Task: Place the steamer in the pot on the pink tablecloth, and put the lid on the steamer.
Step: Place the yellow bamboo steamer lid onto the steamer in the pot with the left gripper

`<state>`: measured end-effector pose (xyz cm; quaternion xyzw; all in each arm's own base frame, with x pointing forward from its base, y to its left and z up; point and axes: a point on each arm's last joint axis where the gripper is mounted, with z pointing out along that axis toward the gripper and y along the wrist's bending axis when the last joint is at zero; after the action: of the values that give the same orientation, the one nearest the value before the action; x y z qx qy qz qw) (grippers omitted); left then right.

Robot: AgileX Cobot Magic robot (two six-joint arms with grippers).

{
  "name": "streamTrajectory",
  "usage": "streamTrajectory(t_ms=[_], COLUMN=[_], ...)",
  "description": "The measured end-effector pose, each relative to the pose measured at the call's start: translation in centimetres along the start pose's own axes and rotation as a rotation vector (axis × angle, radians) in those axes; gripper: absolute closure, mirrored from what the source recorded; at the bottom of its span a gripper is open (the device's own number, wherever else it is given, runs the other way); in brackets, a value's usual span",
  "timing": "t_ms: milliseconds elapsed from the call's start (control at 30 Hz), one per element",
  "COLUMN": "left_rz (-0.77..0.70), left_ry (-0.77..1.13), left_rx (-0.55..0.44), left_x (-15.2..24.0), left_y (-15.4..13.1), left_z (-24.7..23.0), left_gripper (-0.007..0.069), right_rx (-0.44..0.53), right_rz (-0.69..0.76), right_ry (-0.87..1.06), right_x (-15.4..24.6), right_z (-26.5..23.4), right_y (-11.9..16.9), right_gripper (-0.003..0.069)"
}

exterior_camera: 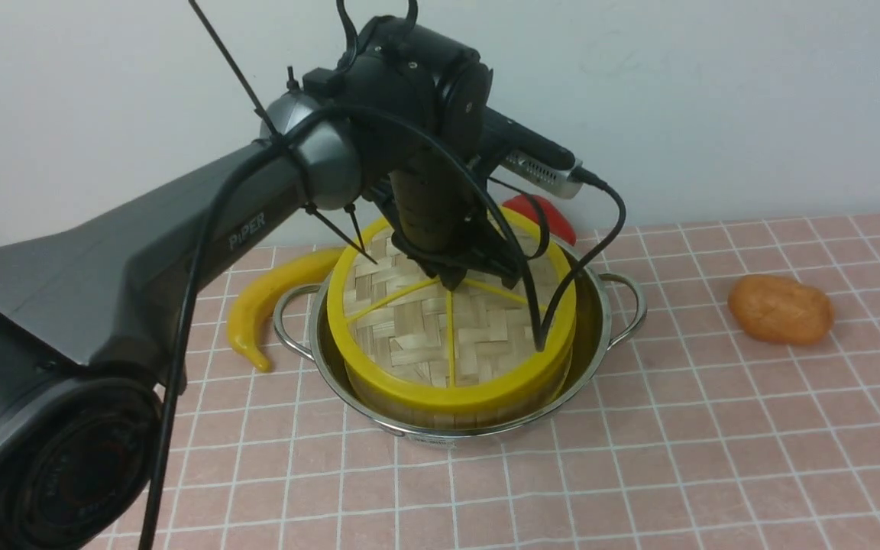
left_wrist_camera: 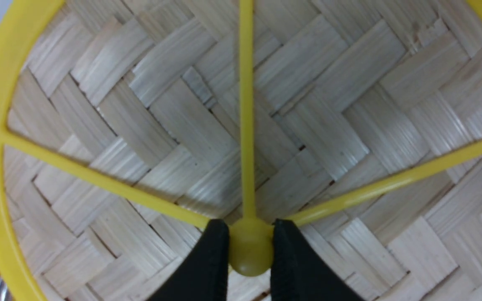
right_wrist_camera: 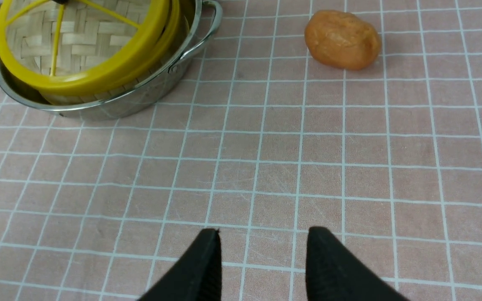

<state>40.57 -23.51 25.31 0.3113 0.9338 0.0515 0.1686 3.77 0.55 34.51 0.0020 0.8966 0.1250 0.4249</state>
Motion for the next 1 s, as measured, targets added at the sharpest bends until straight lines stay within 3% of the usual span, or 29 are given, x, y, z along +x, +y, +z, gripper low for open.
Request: streamTrajectory(t_ms=[1000], left_rz=[0.007], left_ry=[-0.012], left_rx=[-0.002], left_x=[-0.5], left_y=[-0.3], left_z=[1.8], left_gripper=[0.0509], right_rx=[-0.005], right_rz=[0.003], right_ry=[0.002], right_x=[0.0], right_z=[0.0], right_y=[0.0], right_gripper=[0.0363])
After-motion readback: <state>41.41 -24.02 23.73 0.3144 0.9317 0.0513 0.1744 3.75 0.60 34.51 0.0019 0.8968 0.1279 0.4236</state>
